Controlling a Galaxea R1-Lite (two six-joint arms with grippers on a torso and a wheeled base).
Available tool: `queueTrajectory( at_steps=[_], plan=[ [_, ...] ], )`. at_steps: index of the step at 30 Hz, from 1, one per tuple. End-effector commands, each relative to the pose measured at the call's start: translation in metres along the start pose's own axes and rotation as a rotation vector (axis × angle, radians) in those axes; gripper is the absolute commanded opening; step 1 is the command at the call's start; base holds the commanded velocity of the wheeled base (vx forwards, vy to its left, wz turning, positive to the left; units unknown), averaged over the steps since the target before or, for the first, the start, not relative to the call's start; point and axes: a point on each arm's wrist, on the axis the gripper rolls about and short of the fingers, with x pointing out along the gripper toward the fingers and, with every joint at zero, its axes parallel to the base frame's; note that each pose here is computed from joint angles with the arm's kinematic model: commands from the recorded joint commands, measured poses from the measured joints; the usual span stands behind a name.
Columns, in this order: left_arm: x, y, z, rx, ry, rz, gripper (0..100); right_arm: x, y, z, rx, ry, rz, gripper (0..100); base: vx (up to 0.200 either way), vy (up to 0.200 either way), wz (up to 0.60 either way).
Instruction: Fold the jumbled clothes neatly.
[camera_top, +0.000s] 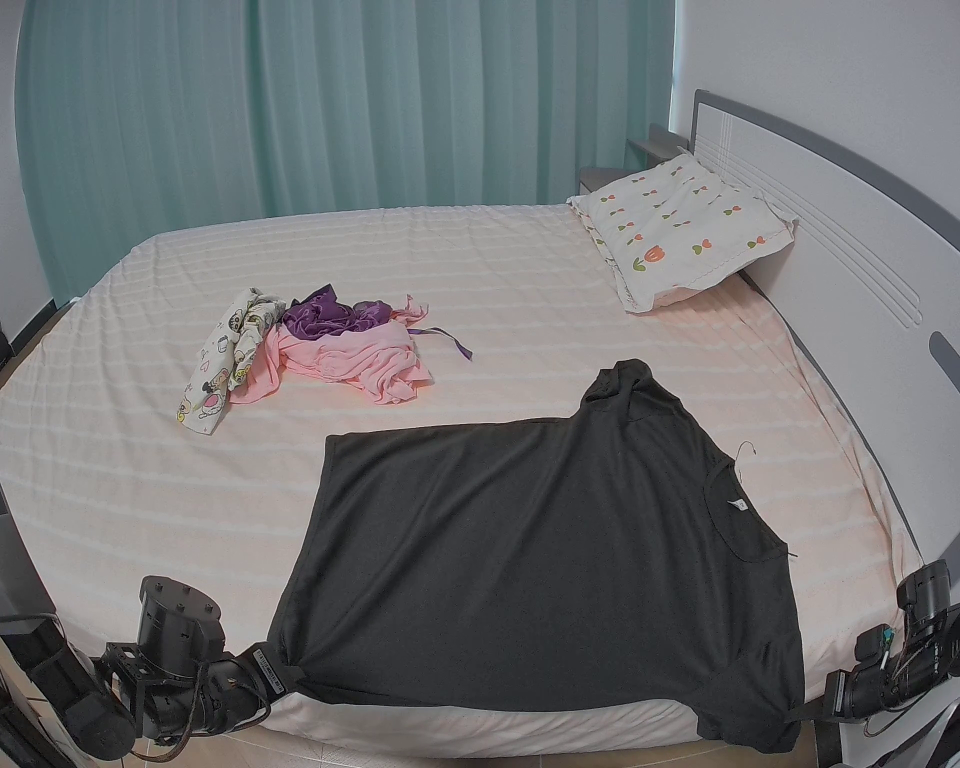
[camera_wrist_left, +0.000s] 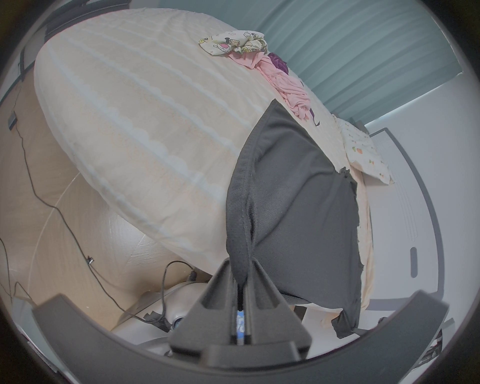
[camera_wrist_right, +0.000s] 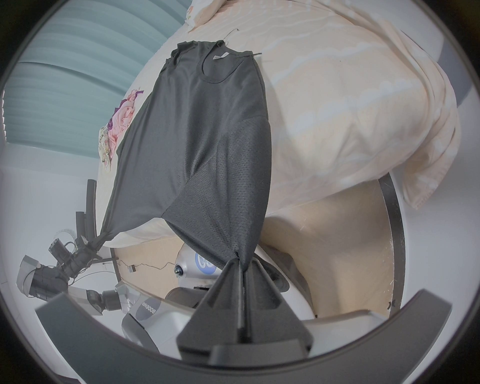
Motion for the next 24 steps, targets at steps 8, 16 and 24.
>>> queueTrajectory(
  at_steps=[8,16,24],
  plan=[
    [-0.01,0.008,0.003,0.036,-0.025,0.032,0,-0.012,0.008,-0.021,-0.06,0.019,0.017,0,0.0,0.0,0.0],
    [-0.026,0.013,0.002,0.047,-0.005,0.056,0,-0.013,0.01,-0.017,-0.071,-0.004,0.027,0,0.0,0.0,0.0],
    [-0.022,0.006,0.007,0.037,-0.022,0.034,0,-0.026,0.02,-0.004,-0.133,-0.132,0.119,0,0.0,0.0,0.0]
  ],
)
